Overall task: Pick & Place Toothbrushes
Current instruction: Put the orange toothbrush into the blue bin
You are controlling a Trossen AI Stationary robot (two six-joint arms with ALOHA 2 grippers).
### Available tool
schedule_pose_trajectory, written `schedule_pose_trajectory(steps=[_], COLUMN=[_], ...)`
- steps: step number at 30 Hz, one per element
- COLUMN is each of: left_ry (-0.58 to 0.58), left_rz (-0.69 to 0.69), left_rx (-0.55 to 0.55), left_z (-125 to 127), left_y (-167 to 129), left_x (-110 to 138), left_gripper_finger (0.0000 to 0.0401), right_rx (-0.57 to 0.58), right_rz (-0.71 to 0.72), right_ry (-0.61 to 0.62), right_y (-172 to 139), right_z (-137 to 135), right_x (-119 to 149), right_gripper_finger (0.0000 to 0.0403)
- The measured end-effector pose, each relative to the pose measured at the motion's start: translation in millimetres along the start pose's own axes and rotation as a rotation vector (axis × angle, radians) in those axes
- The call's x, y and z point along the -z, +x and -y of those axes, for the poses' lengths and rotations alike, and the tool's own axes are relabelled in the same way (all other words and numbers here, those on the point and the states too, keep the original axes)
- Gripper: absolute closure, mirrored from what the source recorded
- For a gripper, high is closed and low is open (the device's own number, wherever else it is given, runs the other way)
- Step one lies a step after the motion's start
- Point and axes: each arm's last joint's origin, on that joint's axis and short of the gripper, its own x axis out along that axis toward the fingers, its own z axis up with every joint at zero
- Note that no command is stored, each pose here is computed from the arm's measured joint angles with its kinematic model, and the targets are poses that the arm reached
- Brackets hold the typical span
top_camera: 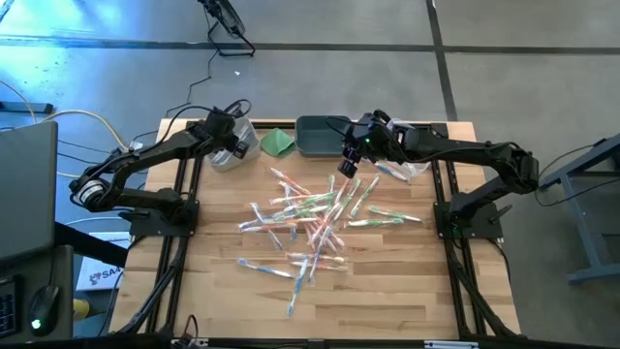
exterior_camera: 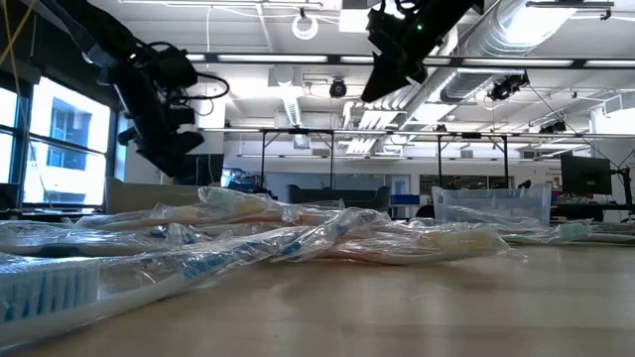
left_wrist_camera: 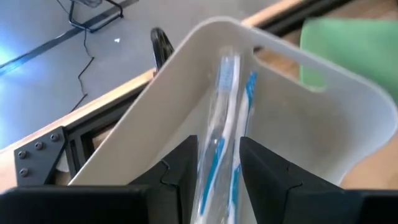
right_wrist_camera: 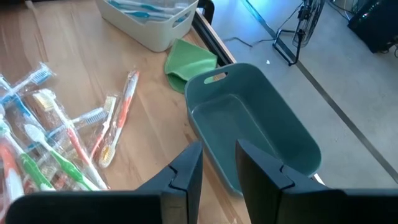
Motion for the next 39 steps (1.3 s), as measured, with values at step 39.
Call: schedule_pose_trajectory(steps=[39], left_ry=[-0.037], left_rz=[0.347], left_rx=[0.359], left_z=[26.4], left_y=[-45.0], left_x=[-25.8], left_gripper_finger=[0.0390], right_rx=[0.008], right_rz=[0.002], right_ry=[-0.001], right_y=[0.0], right_z=[0.2], right_x=[-0.2], right_gripper_finger=[0.0314])
